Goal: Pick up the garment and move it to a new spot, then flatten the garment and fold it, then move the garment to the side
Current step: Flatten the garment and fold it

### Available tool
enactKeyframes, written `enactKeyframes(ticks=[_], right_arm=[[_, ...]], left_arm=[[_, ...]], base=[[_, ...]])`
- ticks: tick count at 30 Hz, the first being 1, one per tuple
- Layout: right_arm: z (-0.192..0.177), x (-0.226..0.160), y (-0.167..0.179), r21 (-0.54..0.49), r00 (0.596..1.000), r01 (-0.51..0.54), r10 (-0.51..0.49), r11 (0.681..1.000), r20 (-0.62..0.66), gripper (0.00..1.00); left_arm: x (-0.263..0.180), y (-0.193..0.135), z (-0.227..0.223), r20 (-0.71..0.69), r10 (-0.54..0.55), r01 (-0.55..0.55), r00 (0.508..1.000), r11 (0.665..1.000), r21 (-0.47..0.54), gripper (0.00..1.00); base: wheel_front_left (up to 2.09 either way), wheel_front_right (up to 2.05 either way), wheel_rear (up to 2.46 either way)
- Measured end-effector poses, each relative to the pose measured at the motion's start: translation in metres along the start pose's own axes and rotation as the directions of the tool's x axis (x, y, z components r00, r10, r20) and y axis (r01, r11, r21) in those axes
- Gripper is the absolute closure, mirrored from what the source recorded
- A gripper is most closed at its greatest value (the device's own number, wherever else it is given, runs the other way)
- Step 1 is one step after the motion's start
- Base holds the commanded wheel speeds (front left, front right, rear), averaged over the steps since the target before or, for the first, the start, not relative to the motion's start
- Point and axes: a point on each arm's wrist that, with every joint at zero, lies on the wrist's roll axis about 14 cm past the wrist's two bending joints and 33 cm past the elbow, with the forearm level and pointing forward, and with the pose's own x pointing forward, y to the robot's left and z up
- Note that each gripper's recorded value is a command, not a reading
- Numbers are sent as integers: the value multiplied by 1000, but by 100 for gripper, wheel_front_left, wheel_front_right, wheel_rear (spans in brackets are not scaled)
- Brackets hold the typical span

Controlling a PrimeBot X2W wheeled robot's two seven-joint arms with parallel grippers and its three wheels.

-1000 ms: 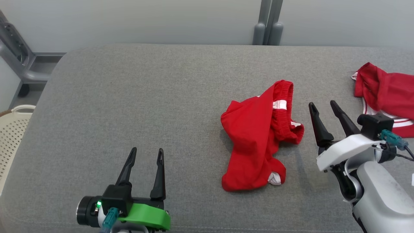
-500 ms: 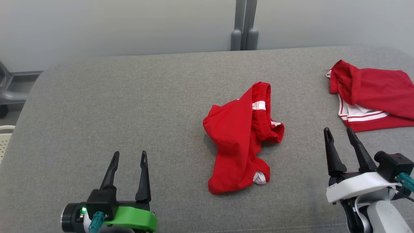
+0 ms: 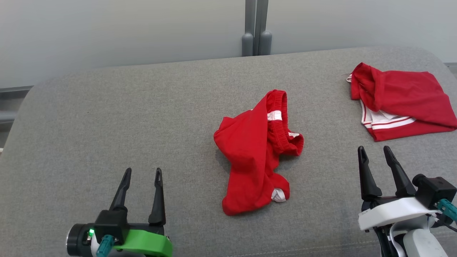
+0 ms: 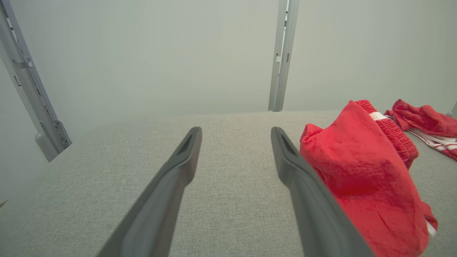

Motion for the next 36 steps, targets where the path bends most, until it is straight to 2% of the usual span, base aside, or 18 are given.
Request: enactKeyframes(ticks=[5, 10, 20, 29, 36], right_arm=[[-2, 1, 1, 0, 1000, -1, 1, 1000, -4, 0], [-1, 2, 1, -1, 1000, 1, -1, 1000, -1, 0], [-2, 1, -5, -2, 1000, 21, -21, 1000, -5, 0], [-1, -4, -22, -10, 997, 73, -73, 997, -6, 0], [0, -8, -30, -17, 995, 99, -99, 995, -8, 0]], left_arm=[[-1, -25, -12, -37, -95, 95, 995, 995, -7, 0], [-2, -59, -25, -76, -221, 220, 972, 975, -19, 0], [-16, -126, -68, -211, -469, 476, 858, 879, -19, 0], [-23, -152, -109, -338, -570, 597, 749, 801, -29, 0], [-21, -150, -134, -420, -566, 613, 709, 790, -30, 0]], base=[[0, 0, 0], [0, 0, 0], [0, 0, 0], [0, 0, 0], [0, 0, 0]])
